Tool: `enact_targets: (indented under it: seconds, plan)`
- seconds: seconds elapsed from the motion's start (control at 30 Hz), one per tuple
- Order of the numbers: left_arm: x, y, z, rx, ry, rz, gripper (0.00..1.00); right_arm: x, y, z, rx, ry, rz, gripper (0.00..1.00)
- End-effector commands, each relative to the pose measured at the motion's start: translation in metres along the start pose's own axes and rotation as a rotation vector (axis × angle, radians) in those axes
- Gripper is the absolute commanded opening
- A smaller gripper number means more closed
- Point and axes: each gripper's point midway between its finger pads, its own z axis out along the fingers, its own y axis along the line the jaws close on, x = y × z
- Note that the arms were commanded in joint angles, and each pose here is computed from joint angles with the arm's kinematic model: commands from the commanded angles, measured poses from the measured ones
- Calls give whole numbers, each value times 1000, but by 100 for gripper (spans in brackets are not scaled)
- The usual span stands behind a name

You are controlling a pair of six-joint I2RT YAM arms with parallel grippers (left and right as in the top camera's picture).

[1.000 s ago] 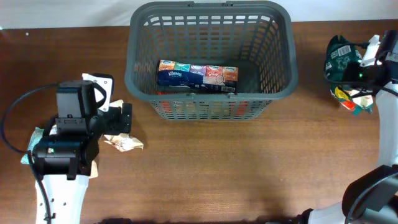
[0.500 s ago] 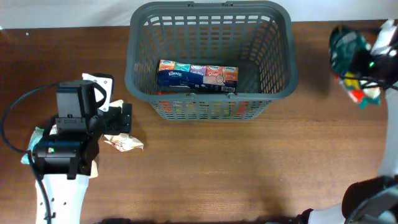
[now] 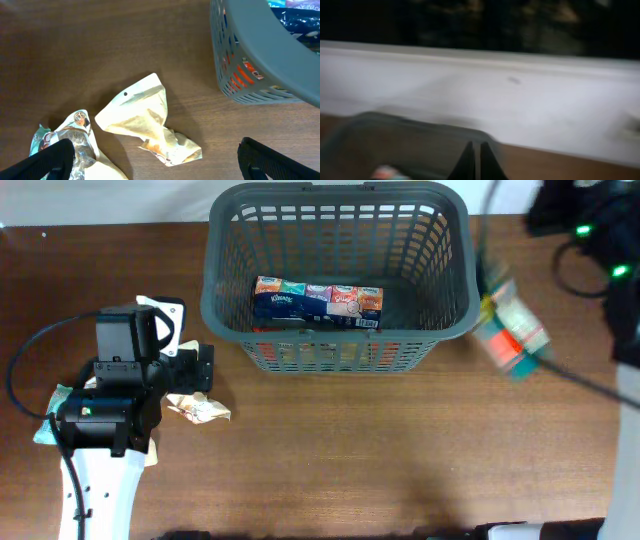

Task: Pack container

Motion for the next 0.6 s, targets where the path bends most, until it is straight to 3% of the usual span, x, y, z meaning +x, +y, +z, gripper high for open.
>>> enact_targets:
  seconds: [0.0, 0.3, 0.57]
  plan:
    - [-3, -3, -1, 15, -8, 0, 99, -3, 51, 1, -126, -7, -23, 4]
    - [-4, -10, -1, 56, -13, 1, 99, 7, 77, 3, -110, 30, -48, 4]
    - [-4, -10, -1, 57, -13, 1, 99, 31, 37, 2, 111, 131, -72, 4]
